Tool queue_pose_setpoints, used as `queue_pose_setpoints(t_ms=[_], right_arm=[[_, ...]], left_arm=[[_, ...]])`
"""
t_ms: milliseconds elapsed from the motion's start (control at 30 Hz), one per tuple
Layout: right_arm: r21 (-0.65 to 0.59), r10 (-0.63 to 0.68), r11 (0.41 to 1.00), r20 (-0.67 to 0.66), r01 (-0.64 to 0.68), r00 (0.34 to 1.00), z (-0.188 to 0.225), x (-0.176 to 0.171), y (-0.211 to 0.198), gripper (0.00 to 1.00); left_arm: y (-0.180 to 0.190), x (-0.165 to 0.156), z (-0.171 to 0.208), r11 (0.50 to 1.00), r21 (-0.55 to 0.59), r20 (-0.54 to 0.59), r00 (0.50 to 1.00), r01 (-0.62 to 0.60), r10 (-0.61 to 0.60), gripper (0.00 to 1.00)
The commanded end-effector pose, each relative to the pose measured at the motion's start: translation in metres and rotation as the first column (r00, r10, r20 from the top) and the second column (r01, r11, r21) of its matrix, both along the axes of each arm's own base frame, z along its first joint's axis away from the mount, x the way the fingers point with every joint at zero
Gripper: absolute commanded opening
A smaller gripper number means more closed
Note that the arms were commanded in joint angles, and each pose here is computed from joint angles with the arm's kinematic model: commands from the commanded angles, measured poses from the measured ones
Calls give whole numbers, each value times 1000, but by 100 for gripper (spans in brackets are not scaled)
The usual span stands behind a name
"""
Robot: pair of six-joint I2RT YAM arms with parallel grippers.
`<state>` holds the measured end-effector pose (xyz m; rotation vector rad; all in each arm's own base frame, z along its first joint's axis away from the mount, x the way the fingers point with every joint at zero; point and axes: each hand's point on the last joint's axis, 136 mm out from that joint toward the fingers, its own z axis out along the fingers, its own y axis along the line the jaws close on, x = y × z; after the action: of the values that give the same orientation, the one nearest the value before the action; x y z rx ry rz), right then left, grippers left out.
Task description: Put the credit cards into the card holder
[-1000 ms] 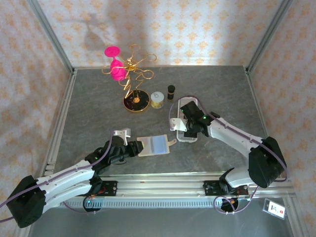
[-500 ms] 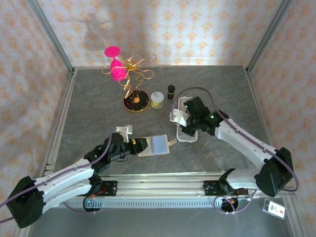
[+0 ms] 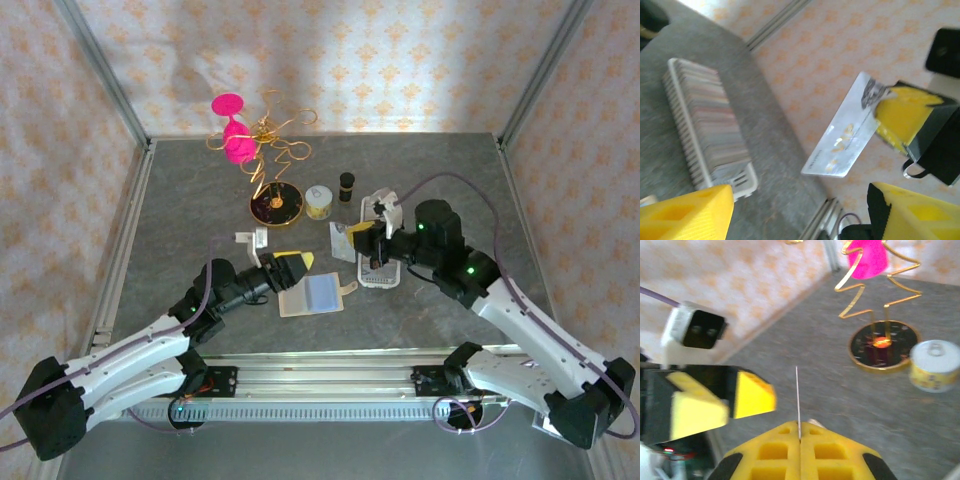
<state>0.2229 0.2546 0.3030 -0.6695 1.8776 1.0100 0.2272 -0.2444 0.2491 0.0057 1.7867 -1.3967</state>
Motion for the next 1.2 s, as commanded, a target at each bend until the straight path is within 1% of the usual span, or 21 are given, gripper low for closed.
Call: queue_pose_setpoints(t_ms=[0, 67, 133, 233, 267, 333, 400, 467, 500, 567, 667, 733, 833, 867, 900, 933, 967, 1000, 1033, 1167], right_arm=[[234, 124, 966, -66, -105, 990, 40, -23, 15, 0], [266, 151, 956, -91, -122, 984, 43, -27, 17, 0], [285, 169, 948, -85, -139, 982, 48, -30, 17, 0], [330, 196, 929, -62, -165, 979, 57, -35, 18, 0], [336, 205, 926, -62, -173, 977, 58, -36, 19, 0], [345, 221, 920, -65, -186, 973, 59, -37, 22, 0], [352, 237, 915, -68, -199, 969, 60, -37, 24, 0], [355, 248, 911, -67, -209, 966, 61, -38, 26, 0], [361, 251, 908, -64, -212, 966, 62, -38, 26, 0], [369, 254, 904, -60, -215, 965, 64, -38, 27, 0], [376, 255, 902, -64, -214, 965, 64, -37, 28, 0], [379, 237, 905, -74, -192, 969, 62, -33, 28, 0], [417, 197, 898, -92, -142, 976, 62, -28, 24, 0], [440, 193, 888, -90, -135, 977, 64, -28, 23, 4], [477, 182, 871, -100, -114, 978, 67, -27, 21, 18], [515, 175, 852, -112, -94, 978, 68, -28, 19, 35], [547, 174, 833, -121, -81, 977, 69, -29, 17, 45], [578, 172, 813, -120, -72, 978, 72, -30, 16, 49], [601, 169, 797, -129, -58, 977, 71, -31, 15, 50], [661, 161, 750, -146, -25, 976, 71, -36, 12, 48]], left_arm=[[-9, -11, 57, 986, -143, 124, 990, 91, -74, 70], [-13, -19, 70, 972, -179, 157, 980, 150, -122, 68], [-15, -26, 80, 957, -213, 184, 970, 196, -158, 65], [-15, -30, 84, 952, -217, 195, 965, 214, -173, 60], [-16, -31, 84, 950, -218, 198, 963, 223, -181, 59], [-17, -35, 86, 945, -218, 206, 958, 244, -200, 52], [-18, -36, 88, 942, -222, 211, 955, 253, -207, 48], [-18, -38, 90, 938, -223, 219, 951, 266, -218, 46], [-19, -39, 90, 936, -223, 222, 949, 271, -222, 42], [-19, -40, 91, 933, -227, 223, 948, 279, -229, 33], [-20, -43, 94, 927, -230, 236, 941, 296, -242, 22], [-18, -44, 95, 924, -239, 241, 940, 297, -240, 10], [-11, -45, 99, 907, -308, 246, 945, 286, -214, 5], [-10, -44, 97, 907, -317, 235, 949, 277, -208, 3], [-8, -42, 96, 907, -329, 223, 955, 263, -196, 1], [-6, -40, 95, 904, -348, 215, 959, 250, -183, 0], [-4, -39, 94, 900, -364, 209, 963, 239, -171, 0], [0, -37, 95, 896, -384, 203, 967, 222, -153, 0], [2, -36, 94, 893, -400, 195, 971, 209, -140, 0], [6, -36, 99, 879, -433, 194, 973, 201, -126, 0]])
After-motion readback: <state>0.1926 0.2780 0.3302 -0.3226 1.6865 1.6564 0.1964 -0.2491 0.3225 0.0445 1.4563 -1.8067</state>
